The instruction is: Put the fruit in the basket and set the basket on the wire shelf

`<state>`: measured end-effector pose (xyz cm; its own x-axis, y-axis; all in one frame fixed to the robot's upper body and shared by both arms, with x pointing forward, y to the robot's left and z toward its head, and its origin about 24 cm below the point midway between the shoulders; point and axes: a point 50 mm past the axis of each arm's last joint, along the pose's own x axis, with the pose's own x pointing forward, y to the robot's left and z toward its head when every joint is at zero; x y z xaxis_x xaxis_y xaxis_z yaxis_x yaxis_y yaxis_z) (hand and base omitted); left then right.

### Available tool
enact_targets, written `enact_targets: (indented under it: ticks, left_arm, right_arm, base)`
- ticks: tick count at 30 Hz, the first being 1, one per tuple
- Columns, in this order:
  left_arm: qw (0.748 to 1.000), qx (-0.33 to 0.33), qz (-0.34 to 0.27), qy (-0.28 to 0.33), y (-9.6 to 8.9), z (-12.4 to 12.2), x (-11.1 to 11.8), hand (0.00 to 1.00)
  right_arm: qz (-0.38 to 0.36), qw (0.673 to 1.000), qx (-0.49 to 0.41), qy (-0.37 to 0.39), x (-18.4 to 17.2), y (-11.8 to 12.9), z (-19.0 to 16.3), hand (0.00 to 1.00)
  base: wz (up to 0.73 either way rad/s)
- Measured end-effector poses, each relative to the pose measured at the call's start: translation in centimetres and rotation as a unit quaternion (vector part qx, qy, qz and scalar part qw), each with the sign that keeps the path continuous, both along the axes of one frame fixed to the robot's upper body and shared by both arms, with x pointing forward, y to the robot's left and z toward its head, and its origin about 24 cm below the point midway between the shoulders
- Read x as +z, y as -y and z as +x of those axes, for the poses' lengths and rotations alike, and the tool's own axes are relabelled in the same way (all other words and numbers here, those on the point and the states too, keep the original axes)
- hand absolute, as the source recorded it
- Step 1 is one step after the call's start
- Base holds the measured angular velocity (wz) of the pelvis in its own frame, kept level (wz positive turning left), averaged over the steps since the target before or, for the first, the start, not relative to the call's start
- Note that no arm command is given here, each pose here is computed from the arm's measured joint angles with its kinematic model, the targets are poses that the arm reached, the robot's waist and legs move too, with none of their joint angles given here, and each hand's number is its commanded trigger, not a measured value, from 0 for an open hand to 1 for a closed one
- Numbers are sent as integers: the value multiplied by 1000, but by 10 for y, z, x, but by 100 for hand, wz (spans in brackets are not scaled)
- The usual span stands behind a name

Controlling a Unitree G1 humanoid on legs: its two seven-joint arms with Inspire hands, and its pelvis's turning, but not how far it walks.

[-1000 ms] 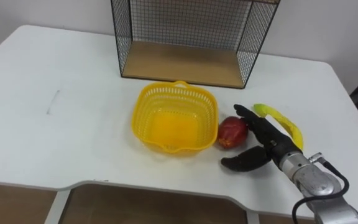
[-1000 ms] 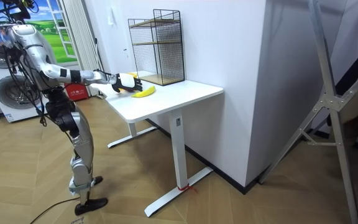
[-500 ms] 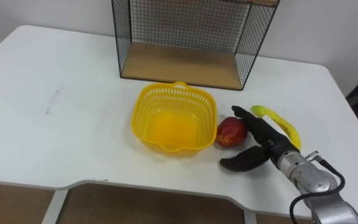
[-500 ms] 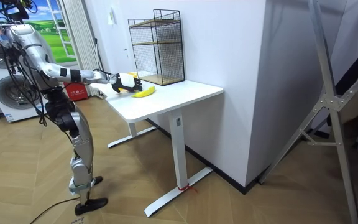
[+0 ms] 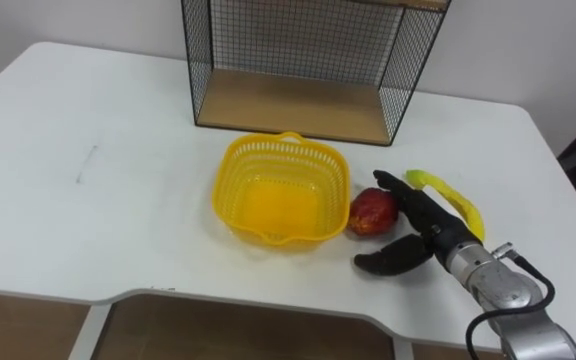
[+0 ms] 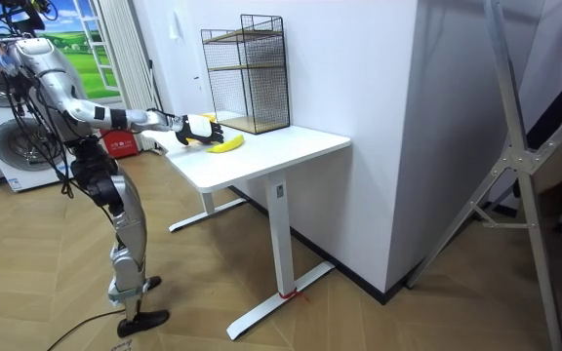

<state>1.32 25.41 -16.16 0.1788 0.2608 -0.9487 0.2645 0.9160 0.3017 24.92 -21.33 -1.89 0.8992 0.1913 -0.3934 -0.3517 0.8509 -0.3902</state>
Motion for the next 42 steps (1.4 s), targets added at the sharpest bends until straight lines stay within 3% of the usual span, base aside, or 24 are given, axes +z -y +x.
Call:
enact_targets:
  ticks: [8,9,10,11,22,34,42]
  left_arm:
    - [1000,-5,-1,1,1,2,0,0]
    - [1000,-6,-1,1,1,2,0,0]
    - [1000,-8,-1,0,1,2,0,0]
    - [1000,-11,-1,0,2,2,0,0]
    - [999,-48,0,0,4,8,0,0]
    - [998,-59,-1,-4,6,9,-1,0]
    - [998,-57,-1,-5,6,9,-1,0]
  right_arm:
    - [-20,1000,9,-2,0,-1,1,0]
    - [-21,1000,10,-2,0,-1,1,27]
    - [-22,1000,11,-2,0,-1,1,82]
    - [-22,1000,11,-1,0,-2,1,100]
    - [-111,993,35,28,9,-9,16,100]
    - [-99,994,37,23,6,-18,15,100]
    - [-52,998,14,14,2,-16,10,100]
  base:
    - [1]
    - [0]
    - [0]
    - [0]
    - [0]
    - [0]
    - [0]
